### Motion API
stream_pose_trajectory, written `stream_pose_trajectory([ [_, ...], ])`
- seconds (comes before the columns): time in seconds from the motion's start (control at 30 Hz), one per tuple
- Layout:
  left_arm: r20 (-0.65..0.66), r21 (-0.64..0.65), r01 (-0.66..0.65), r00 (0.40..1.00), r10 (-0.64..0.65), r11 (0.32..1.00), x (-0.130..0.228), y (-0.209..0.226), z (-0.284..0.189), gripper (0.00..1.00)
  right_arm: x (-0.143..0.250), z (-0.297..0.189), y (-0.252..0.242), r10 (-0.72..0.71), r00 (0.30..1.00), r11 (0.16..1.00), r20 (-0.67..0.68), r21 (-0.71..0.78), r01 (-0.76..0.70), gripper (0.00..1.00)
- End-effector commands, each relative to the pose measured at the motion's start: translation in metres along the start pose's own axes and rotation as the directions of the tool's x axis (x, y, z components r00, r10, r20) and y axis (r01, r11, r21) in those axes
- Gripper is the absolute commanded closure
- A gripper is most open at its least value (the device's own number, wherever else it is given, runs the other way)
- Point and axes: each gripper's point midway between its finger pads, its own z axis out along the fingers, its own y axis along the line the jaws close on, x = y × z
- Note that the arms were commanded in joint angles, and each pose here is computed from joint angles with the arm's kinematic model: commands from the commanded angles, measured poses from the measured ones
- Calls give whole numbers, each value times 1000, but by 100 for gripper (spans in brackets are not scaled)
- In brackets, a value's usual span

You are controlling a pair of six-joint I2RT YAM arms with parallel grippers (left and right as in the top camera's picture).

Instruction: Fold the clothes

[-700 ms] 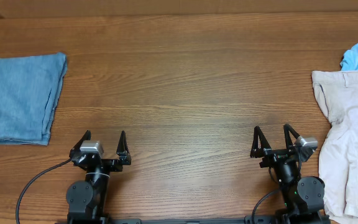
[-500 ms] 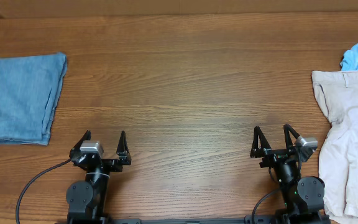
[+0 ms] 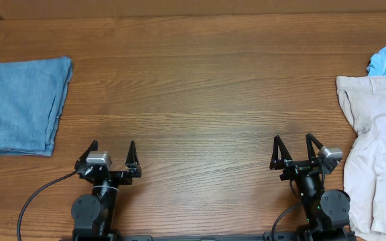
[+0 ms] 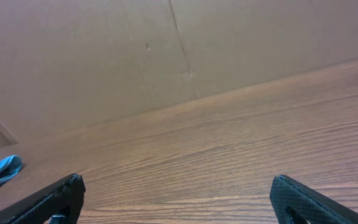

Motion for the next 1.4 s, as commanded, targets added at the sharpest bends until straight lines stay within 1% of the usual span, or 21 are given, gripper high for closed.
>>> stream_pose_trajectory([
  [0.0, 6, -11, -19, 1000, 19, 1000, 0, 2, 0, 0, 2, 0, 1, -4, 1000, 1000, 4, -9, 4, 0],
  [0.37, 6, -11, -19, 1000, 19, 1000, 0, 2, 0, 0, 2, 0, 1, -3, 1000, 1000, 3, -10, 3, 0],
  [0.5, 6, -11, -19, 1000, 19, 1000, 0, 2, 0, 0, 1, 0, 1, 71, 997, 997, 1, -9, -71, 0],
  [0.57, 6, -11, -19, 1000, 19, 1000, 0, 2, 0, 0, -7, -4, 4, 77, 997, 997, -14, -2, -77, 0],
  [0.63, 6, -11, -19, 1000, 19, 1000, 0, 2, 0, 0, -36, -14, 8, 76, 997, 997, -2, 28, -76, 0],
  [0.7, 6, -11, -19, 1000, 19, 1000, 0, 2, 0, 0, -73, -24, 8, 74, 997, 993, 36, 92, -77, 0],
  [0.77, 6, -11, -19, 1000, 19, 1000, 0, 2, 0, 0, -105, -29, 10, 73, 996, 986, 42, 146, -78, 0],
  [0.83, 6, -11, -19, 1000, 19, 1000, 0, 2, 0, 0, -141, -23, 19, 71, 997, 982, 17, 175, -73, 0],
  [0.93, 6, -11, -19, 1000, 19, 1000, 0, 2, 0, 0, -183, -6, 14, 58, 997, 947, -53, 318, -38, 0],
  [1.03, 6, -11, -19, 1000, 19, 1000, 0, 2, 0, 0, -215, 17, 3, 21, 984, 887, -175, 458, 63, 0],
  [1.13, 6, -11, -19, 1000, 19, 1000, 0, 2, 0, 0, -240, 36, -28, 56, 959, 799, -279, 589, 125, 0],
  [1.17, 6, -11, -19, 1000, 19, 1000, 0, 2, 0, 0, -248, 39, -45, 85, 952, 758, -294, 639, 130, 0],
  [1.2, 6, -11, -19, 1000, 19, 1000, 0, 2, 0, 0, -255, 43, -71, 124, 946, 700, -300, 702, 131, 0],
  [1.23, 6, -11, -19, 1000, 19, 1000, 0, 2, 0, 0, -260, 46, -114, 184, 939, 615, -290, 780, 120, 0],
  [1.37, 6, -11, -19, 1000, 19, 1000, 0, 2, 0, 0, -247, 42, -206, 324, 917, 485, -232, 873, 49, 0],
])
